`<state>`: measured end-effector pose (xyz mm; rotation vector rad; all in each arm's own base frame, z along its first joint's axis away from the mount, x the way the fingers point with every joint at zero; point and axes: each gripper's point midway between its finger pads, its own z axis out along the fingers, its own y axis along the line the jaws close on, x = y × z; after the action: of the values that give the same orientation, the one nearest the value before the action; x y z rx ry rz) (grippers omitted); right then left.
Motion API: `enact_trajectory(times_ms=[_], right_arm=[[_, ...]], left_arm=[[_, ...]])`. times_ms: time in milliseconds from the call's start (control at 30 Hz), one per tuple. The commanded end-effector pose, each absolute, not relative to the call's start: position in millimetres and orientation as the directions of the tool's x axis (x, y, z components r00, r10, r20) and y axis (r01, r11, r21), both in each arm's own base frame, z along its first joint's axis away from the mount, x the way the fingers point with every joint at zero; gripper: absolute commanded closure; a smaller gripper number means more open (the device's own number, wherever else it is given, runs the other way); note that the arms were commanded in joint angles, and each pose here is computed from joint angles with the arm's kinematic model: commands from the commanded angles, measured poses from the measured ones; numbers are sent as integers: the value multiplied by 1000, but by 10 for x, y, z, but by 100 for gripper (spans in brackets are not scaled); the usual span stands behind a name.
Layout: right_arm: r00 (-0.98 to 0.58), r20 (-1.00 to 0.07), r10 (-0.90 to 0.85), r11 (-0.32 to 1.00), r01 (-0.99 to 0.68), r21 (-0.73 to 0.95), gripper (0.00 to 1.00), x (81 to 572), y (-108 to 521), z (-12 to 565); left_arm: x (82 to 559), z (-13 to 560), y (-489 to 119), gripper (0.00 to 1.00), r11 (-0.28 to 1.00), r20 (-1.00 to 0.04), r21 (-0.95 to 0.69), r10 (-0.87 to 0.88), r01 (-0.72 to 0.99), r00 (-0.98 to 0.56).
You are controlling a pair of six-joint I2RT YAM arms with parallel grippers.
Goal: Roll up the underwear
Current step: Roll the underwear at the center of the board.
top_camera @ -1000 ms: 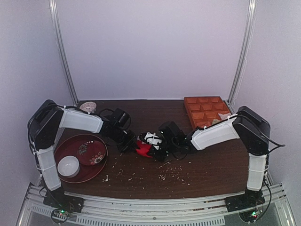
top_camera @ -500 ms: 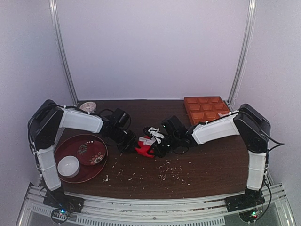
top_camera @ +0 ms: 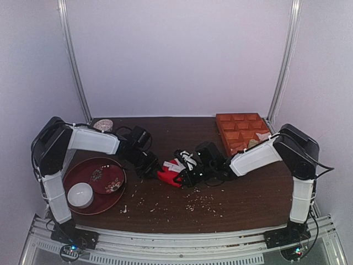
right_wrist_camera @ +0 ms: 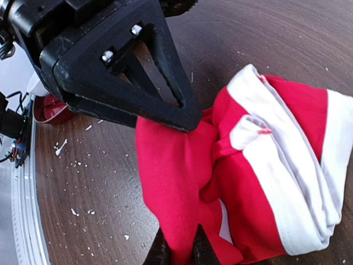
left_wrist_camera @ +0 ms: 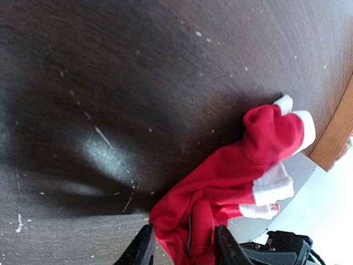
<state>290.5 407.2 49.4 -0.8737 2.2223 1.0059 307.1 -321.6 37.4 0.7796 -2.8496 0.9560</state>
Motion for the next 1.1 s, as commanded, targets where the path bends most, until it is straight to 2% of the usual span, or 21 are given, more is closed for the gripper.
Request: enact_trajectory(times_ms=[0, 400, 700, 867, 1067], right_arm=[[-700, -676, -229, 571, -659, 489, 100, 2950, 3922, 482], [-776, -628, -67, 529, -561, 637, 100, 3184, 4011, 634], [-874, -484, 36, 474, -412, 778, 100, 3403, 3947, 563], [-940, -331, 83, 409, -271, 871, 100, 3519, 3947, 457], [-952, -300, 62, 409, -250, 877, 100, 3526, 3954, 429]], left_arm=[[3190, 522, -3138, 65, 690, 133, -562, -468, -456, -873], [3249, 620, -3166, 64, 689, 116, -591, -441, -419, -890], [3256, 628, -3163, 64, 683, 117, -596, -446, -422, -887], [3264, 638, -3163, 61, 683, 113, -597, -448, -422, -887], [3334, 694, -3066, 53, 695, 76, -588, -461, -413, -884]])
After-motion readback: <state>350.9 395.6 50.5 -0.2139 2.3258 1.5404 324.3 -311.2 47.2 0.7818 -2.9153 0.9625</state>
